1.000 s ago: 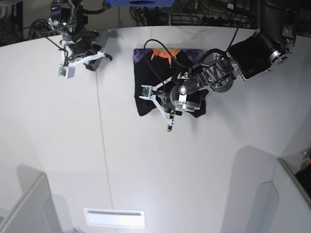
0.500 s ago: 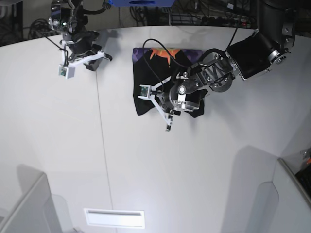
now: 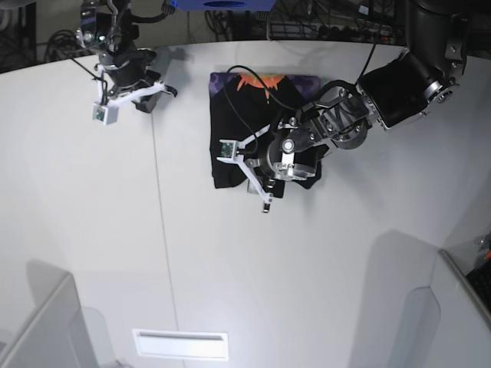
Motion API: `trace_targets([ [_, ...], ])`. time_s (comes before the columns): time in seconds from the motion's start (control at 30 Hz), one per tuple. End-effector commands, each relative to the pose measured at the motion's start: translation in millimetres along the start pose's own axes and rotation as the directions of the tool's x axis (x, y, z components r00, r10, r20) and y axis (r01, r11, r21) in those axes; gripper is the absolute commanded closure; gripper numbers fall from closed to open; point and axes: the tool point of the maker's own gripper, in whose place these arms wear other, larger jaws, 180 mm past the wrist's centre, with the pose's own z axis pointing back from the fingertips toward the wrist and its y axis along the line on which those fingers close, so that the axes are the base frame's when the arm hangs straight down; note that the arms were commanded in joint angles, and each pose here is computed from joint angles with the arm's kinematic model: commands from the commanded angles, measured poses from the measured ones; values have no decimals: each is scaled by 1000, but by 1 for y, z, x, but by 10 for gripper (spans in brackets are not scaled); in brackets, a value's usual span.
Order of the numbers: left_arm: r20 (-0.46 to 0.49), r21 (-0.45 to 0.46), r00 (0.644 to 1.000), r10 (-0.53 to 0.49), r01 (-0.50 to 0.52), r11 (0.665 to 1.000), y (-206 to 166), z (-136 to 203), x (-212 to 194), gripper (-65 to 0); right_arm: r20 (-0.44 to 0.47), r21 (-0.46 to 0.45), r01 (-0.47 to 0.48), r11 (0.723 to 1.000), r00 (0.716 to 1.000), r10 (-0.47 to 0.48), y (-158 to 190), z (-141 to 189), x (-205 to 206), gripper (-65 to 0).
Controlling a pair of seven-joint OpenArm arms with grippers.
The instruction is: Fold the T-shirt properly
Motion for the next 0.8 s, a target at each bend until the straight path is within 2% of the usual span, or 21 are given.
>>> trace_targets([
  [0.0, 8, 24, 1000, -16, 16, 1000, 14, 7, 4, -380, 33, 12, -9, 1000, 999, 9, 3, 3, 8, 0],
  [0.1, -25, 65, 999, -33, 35, 997, 29, 17, 3, -390, 33, 12, -9, 1000, 999, 9, 3, 3, 8, 0],
  [0.23, 9, 139, 998, -66, 64, 988, 52, 38, 17, -383, 34, 11, -9, 1000, 999, 9, 3, 3, 9, 0],
  [0.37, 60, 222, 998, 21, -34, 974, 78, 59, 15, -382, 34, 10, -12, 1000, 999, 12, 2, 3, 9, 0],
  [0.47, 126, 293, 988, 89, -123, 948, 95, 84, 13, -364, 33, 3, -16, 1000, 999, 16, 0, 4, 9, 0],
  [0.5, 150, 306, 984, 98, -141, 942, 95, 92, 14, -323, 35, 2, -21, 1000, 999, 21, -1, 5, 9, 0],
  [0.57, 175, 338, 975, 135, -189, 922, 95, 108, 3, -158, 42, -9, -40, 999, 998, 41, -7, 8, 10, 0],
  [0.6, 178, 349, 970, 164, -218, 912, 91, 112, -6, -51, 57, -12, -54, 998, 997, 55, -9, 9, 11, 0],
  [0.63, 193, 360, 961, 196, -255, 897, 90, 117, -13, 0, 80, -20, -68, 997, 994, 70, -13, 12, 13, 0],
  [0.77, 347, 344, 890, 297, -415, 842, 72, 124, -36, 0, 143, -18, -125, 992, 982, 126, -17, 22, 13, 0],
])
